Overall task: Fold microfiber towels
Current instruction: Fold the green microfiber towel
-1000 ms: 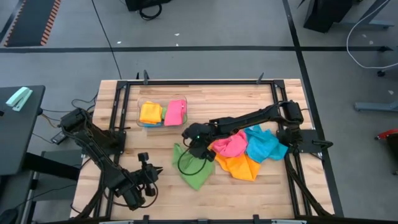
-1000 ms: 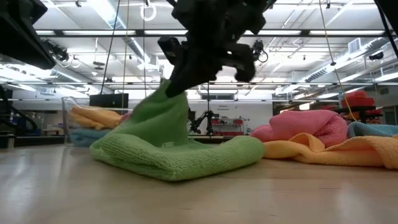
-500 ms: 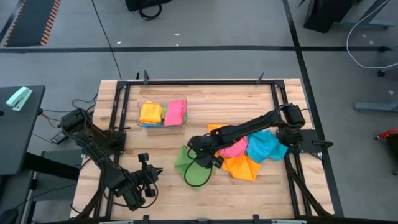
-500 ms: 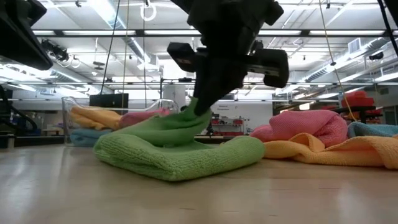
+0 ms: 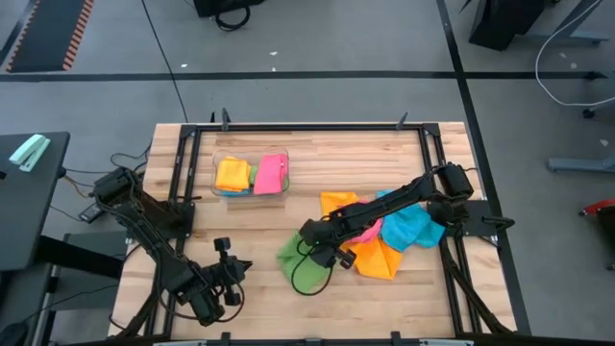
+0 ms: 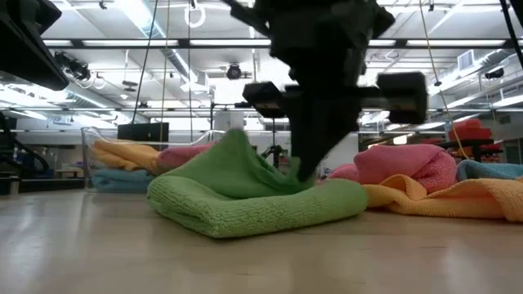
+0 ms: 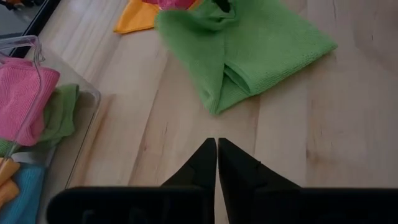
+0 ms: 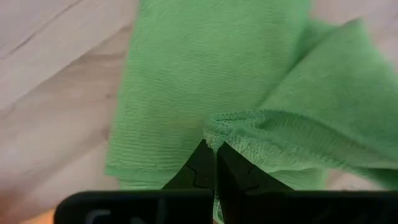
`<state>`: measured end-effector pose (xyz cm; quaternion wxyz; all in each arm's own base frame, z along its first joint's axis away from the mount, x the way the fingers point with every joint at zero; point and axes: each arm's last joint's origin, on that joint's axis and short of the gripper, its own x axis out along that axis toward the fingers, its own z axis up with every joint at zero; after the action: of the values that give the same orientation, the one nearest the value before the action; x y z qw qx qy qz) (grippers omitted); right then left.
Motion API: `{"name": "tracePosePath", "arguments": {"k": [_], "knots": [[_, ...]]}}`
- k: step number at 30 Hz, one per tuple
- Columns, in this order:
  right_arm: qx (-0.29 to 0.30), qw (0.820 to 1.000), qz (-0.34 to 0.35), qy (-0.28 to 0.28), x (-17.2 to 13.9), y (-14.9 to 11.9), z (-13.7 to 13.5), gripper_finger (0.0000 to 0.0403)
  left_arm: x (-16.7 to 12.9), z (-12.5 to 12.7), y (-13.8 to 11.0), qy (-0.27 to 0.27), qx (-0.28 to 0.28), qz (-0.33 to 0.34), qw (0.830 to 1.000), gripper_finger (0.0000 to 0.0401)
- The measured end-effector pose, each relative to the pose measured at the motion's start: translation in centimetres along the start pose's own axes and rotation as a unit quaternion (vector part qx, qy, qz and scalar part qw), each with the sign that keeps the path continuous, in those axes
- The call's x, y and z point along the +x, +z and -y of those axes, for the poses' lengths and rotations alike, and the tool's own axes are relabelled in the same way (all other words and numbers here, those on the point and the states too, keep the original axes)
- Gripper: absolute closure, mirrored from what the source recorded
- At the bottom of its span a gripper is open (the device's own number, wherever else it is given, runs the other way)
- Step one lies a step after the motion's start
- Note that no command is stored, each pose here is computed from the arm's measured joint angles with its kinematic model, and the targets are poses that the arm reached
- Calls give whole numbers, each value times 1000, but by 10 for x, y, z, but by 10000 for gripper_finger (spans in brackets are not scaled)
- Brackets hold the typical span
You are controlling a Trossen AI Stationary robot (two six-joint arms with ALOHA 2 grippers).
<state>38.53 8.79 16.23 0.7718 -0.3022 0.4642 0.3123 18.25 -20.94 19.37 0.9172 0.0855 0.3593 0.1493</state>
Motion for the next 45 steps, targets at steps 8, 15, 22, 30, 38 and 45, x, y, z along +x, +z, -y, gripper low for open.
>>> {"name": "tracePosePath", "arguments": {"k": [8,15,22,30,38,45], "knots": [[26,1000,-4,11,6,3,-14,395,0,0,0,0,0,0,1000,372],[26,999,-13,14,6,4,-18,395,0,1,0,-8,-1,-9,1000,383],[13,1000,-16,19,7,6,-22,393,0,1,0,-10,-1,-11,1000,382],[2,1000,-20,22,5,5,-23,354,0,1,0,-10,-1,-12,1000,383],[3,1000,-17,20,-9,7,-23,329,0,1,-1,-13,1,-18,1000,383],[18,998,-22,53,-13,5,-28,309,0,1,-1,-14,4,-19,1000,376]]}}
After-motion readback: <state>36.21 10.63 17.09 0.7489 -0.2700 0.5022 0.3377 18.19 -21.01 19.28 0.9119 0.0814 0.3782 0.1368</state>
